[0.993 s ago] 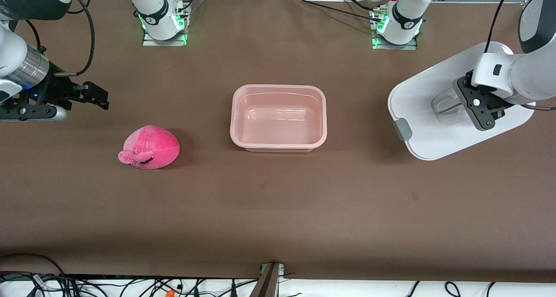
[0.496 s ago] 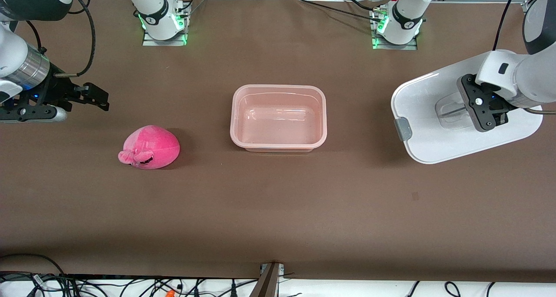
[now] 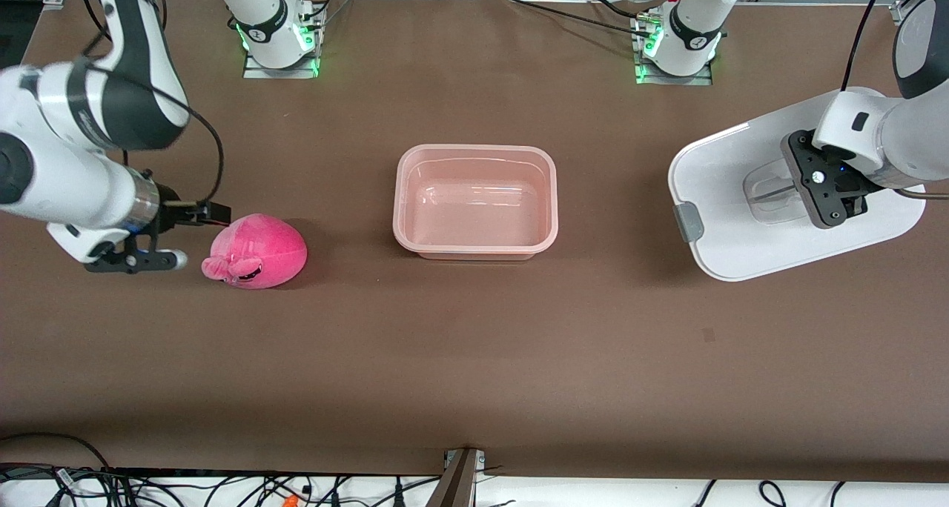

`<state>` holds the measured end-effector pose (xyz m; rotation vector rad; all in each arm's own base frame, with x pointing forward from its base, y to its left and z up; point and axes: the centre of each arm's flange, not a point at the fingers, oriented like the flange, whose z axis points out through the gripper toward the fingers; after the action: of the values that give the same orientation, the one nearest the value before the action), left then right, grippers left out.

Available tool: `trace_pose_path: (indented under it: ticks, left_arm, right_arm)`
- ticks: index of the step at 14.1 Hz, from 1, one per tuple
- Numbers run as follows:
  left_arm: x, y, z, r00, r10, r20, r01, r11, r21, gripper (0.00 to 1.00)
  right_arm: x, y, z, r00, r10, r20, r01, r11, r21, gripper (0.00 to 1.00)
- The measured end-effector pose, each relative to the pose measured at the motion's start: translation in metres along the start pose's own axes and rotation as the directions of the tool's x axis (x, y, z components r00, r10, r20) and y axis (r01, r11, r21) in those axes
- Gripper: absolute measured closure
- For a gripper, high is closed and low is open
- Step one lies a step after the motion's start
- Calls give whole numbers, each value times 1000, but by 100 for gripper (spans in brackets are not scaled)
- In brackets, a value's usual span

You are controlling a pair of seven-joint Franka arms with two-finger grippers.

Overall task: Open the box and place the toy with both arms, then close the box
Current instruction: 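Lift the white lid with the left gripper and set it beside the box, then lower the right gripper onto the pink plush toy and grasp it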

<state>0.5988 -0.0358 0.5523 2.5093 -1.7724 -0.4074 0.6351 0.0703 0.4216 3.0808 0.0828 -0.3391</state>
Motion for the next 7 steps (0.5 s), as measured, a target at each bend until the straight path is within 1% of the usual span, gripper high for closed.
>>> trace_pose_path:
  ticks: [2, 5, 7]
  left_arm:
    - [0, 0, 0, 1000, 1, 0, -1, 1000, 0, 93]
    - [0, 0, 0, 1000, 0, 0, 0, 1000, 0, 93]
    - [0, 0, 0, 1000, 0, 0, 0, 1000, -1, 93]
  right_arm:
    - [10, 0, 20, 1000, -16, 11, 16, 1000, -2, 0]
    - [14, 0, 42, 1000, -17, 14, 18, 1000, -2, 0]
    - [13, 0, 62, 1000, -10, 8, 10, 1000, 15, 0]
